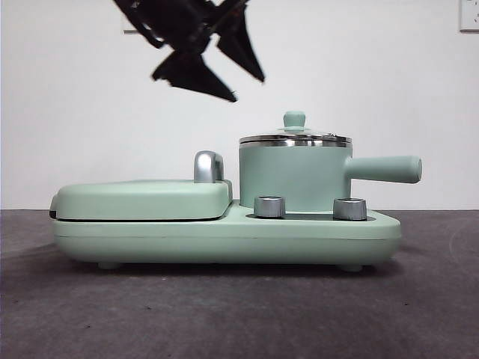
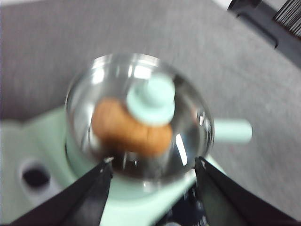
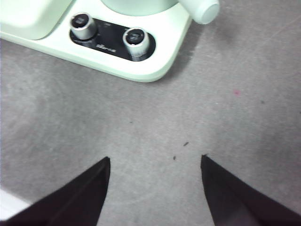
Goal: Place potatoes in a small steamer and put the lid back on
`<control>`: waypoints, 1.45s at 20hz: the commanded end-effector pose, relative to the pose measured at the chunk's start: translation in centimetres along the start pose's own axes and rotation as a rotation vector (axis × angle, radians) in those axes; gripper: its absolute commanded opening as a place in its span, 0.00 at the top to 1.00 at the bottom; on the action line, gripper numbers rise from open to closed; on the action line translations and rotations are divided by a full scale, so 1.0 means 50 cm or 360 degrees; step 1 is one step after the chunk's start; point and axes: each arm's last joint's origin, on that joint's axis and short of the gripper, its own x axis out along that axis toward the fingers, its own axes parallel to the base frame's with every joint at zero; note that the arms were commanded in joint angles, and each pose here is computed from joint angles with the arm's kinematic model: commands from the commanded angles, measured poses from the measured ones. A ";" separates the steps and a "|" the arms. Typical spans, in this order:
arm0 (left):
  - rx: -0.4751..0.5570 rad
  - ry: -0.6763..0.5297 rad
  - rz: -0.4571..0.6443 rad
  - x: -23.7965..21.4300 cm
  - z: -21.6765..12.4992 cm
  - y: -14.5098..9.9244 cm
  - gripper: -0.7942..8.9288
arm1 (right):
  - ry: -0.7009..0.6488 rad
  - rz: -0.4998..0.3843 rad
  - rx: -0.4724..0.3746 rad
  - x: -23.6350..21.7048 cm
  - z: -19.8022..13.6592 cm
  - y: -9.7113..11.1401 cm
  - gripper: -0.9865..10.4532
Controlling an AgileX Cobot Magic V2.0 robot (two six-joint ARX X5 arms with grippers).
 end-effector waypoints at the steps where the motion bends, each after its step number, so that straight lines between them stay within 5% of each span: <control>1: -0.0034 0.0004 0.0003 -0.037 -0.009 -0.005 0.63 | -0.0048 0.0049 -0.0004 0.001 0.010 0.003 0.65; 9: -0.0162 -0.0054 0.0071 -0.217 -0.200 -0.029 0.63 | -0.0045 0.0168 -0.0105 0.068 0.067 0.007 0.65; 15: -0.0258 -0.0211 0.0288 -0.338 -0.318 -0.063 0.63 | -0.0030 0.0288 -0.0177 0.138 0.105 0.018 0.65; 21: -0.0250 -0.0259 0.0402 -0.379 -0.338 -0.074 0.64 | 0.0011 0.0329 -0.0183 0.146 0.104 0.022 0.65; 23: -0.0241 -0.0288 0.0396 -0.388 -0.340 -0.078 0.95 | -0.0008 0.0333 -0.0187 0.145 0.106 0.023 0.93; 24: -0.0227 -0.0301 0.0396 -0.391 -0.340 -0.079 0.90 | -0.0021 0.0333 -0.0202 0.145 0.108 0.023 0.89; 29: -0.0188 -0.0265 0.0407 -0.392 -0.345 -0.079 0.91 | -0.0030 0.0397 -0.0177 0.141 0.109 0.026 0.90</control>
